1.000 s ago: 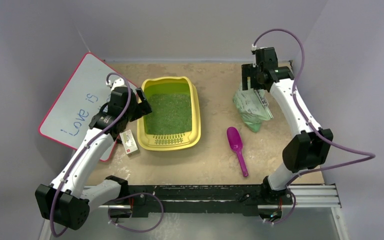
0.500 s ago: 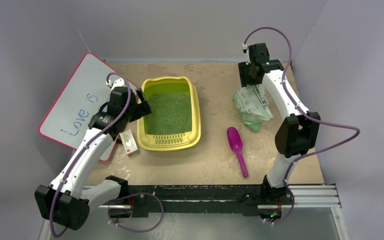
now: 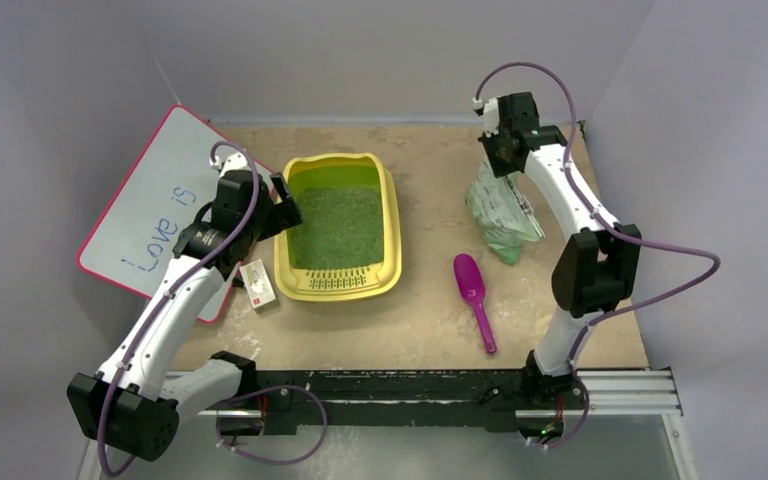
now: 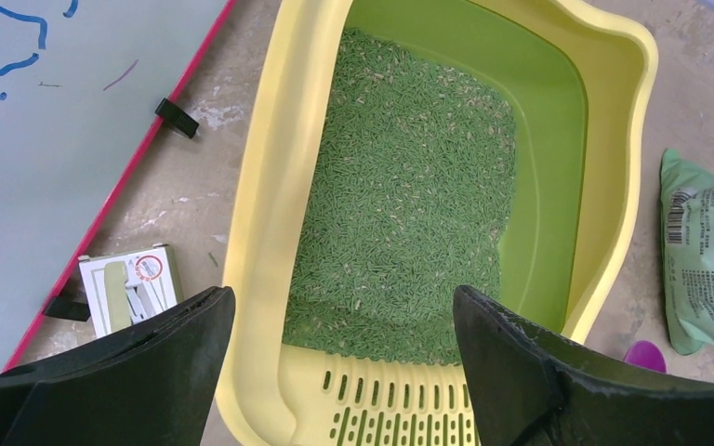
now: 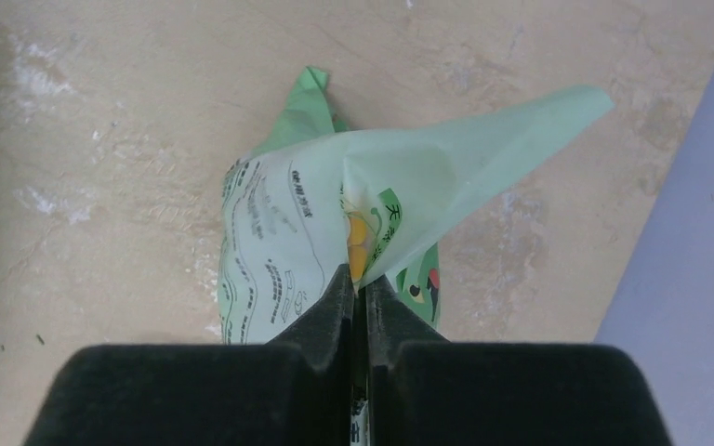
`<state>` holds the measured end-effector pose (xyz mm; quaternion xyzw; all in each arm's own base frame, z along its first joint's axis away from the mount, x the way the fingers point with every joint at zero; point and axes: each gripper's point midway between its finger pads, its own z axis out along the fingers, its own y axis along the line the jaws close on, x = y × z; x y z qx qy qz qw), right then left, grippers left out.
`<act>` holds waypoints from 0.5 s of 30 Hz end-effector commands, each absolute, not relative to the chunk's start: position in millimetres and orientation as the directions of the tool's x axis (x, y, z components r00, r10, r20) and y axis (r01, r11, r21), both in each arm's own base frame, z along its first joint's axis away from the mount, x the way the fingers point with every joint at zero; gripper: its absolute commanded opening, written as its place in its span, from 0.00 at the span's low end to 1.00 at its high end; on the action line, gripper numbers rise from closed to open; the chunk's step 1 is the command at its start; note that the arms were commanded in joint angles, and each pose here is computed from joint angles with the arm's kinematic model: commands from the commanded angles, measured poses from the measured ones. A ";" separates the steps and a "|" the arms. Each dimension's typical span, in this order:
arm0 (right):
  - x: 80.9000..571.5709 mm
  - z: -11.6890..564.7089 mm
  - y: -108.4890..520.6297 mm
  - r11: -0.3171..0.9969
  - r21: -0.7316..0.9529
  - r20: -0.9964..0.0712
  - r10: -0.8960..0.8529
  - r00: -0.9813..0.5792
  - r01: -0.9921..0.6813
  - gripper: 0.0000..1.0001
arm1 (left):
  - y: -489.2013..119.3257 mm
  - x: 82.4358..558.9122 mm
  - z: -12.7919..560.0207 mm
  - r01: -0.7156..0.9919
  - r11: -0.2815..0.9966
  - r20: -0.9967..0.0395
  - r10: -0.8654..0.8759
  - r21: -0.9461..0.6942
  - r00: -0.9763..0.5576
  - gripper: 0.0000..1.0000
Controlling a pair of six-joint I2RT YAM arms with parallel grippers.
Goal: Fill the litter box with clean litter
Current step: Move the cat litter bag to the center of the board.
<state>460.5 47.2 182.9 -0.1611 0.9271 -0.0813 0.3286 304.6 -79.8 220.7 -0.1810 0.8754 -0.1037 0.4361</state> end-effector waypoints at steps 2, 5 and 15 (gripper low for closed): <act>459.1 228.8 80.9 0.865 -0.231 -0.721 -0.460 -0.518 -0.446 0.00 | -84.4 311.3 245.6 -0.182 0.912 -0.757 -0.406 -0.367 -0.512 0.87; 440.6 236.7 110.8 0.761 -0.188 -0.758 -0.514 -0.402 -0.621 0.00 | -85.3 311.7 245.9 -0.179 0.912 -0.756 -0.408 -0.370 -0.513 0.87; 396.1 248.7 162.0 0.572 -0.093 -0.806 -0.523 -0.275 -0.815 0.00 | -87.2 312.7 243.6 -0.174 0.913 -0.752 -0.404 -0.370 -0.521 0.87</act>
